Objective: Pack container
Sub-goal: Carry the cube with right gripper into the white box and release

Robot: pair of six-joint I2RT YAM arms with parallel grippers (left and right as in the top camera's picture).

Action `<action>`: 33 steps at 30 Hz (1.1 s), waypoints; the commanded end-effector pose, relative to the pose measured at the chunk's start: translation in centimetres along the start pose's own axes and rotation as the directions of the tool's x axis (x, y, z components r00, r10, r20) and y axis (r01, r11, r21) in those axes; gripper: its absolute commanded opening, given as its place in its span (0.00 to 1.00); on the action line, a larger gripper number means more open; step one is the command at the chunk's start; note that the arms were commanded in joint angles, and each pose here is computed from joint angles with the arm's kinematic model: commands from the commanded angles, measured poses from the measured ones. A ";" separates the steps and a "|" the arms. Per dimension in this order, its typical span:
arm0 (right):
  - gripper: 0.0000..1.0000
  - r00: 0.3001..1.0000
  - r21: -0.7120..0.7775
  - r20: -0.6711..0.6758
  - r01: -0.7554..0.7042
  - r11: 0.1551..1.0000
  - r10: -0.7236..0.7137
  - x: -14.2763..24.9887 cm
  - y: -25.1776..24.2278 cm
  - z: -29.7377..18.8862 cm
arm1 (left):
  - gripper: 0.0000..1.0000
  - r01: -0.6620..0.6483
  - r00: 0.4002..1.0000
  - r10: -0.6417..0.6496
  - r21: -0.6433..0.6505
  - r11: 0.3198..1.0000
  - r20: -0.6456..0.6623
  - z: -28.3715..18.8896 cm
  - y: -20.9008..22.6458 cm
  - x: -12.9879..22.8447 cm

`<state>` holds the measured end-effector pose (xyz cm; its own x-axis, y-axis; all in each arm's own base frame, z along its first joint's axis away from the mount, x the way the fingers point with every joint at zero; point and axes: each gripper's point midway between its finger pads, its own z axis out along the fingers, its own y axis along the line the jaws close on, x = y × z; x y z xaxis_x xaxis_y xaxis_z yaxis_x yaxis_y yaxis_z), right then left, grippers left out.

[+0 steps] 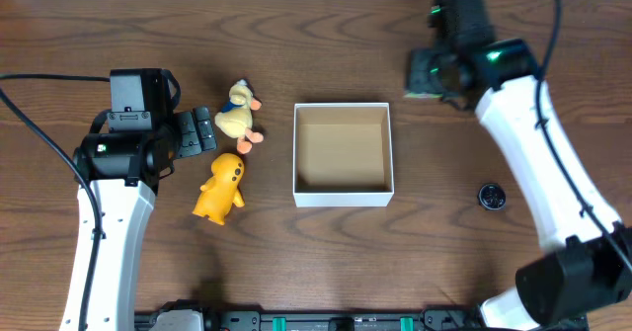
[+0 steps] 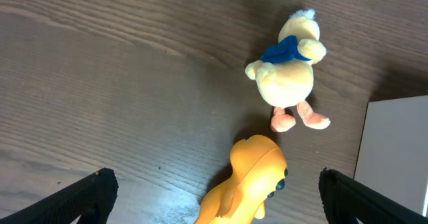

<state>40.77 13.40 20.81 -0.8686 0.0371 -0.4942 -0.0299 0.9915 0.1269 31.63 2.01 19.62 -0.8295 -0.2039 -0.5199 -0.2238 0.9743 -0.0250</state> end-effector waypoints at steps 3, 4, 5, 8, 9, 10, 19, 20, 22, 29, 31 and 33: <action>0.32 0.992 -0.050 -0.075 0.101 0.994 -0.105 3.7 5.3 0.8 | 0.98 -0.019 1.000 0.019 0.003 1.000 0.013 -0.4 -0.2 -0.6; 0.31 0.991 -0.054 -0.090 0.094 0.994 -0.099 4.3 6.0 1.1 | 0.98 -0.019 1.000 0.019 0.003 1.000 0.013 -0.4 -0.2 -0.6; 0.31 0.991 -0.054 -0.107 0.077 0.996 -0.082 4.9 6.6 1.5 | 0.98 -0.019 1.000 0.018 0.003 1.000 0.014 -0.4 -0.2 -0.6; 0.29 0.987 -0.043 -0.151 0.043 0.998 -0.049 6.4 7.5 3.1 | 0.98 -0.019 1.000 0.019 0.003 1.000 0.013 -0.4 -0.2 -0.6; 0.28 0.985 -0.039 -0.166 0.050 0.998 -0.056 6.8 7.8 3.8 | 0.98 -0.019 1.000 0.018 0.003 1.000 0.014 -0.4 -0.2 -0.6; 0.27 0.982 -0.023 -0.183 0.046 0.999 -0.049 7.3 7.8 4.6 | 0.98 -0.019 1.000 0.019 0.003 1.000 0.013 -0.4 -0.2 -0.6; 0.29 0.963 0.115 -0.263 -0.030 0.993 0.060 8.7 5.0 10.3 | 0.98 -0.019 1.000 0.019 0.003 1.000 0.012 -0.4 -0.2 -0.6; 0.29 0.961 0.122 -0.269 -0.033 0.992 0.065 8.8 4.7 10.8 | 0.98 -0.019 1.000 0.019 0.003 1.000 0.012 -0.4 -0.2 -0.6; 0.29 0.955 0.138 -0.285 -0.038 0.990 0.076 9.1 4.1 11.7 | 0.98 -0.019 1.000 0.019 0.003 1.000 0.012 -0.4 -0.2 -0.6; 0.35 0.944 0.162 -0.319 -0.033 0.986 0.084 10.1 3.6 13.8 | 0.98 -0.019 1.000 0.019 0.003 1.000 0.012 -0.4 -0.2 -0.6; 0.44 0.944 0.161 -0.318 -0.032 0.986 0.083 10.2 3.6 13.9 | 0.98 -0.019 1.000 0.019 0.003 1.000 0.013 -0.4 -0.2 -0.6; 0.54 0.946 0.158 -0.314 -0.032 0.987 0.081 10.1 3.7 14.0 | 0.98 -0.019 1.000 0.019 0.003 1.000 0.013 -0.4 -0.2 -0.6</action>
<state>38.54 19.45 4.38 -0.9827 0.0560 -0.1763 0.0545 0.9984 0.0133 31.63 2.01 19.62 -0.8295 -0.2039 -0.5199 -0.2238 0.9743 -0.0250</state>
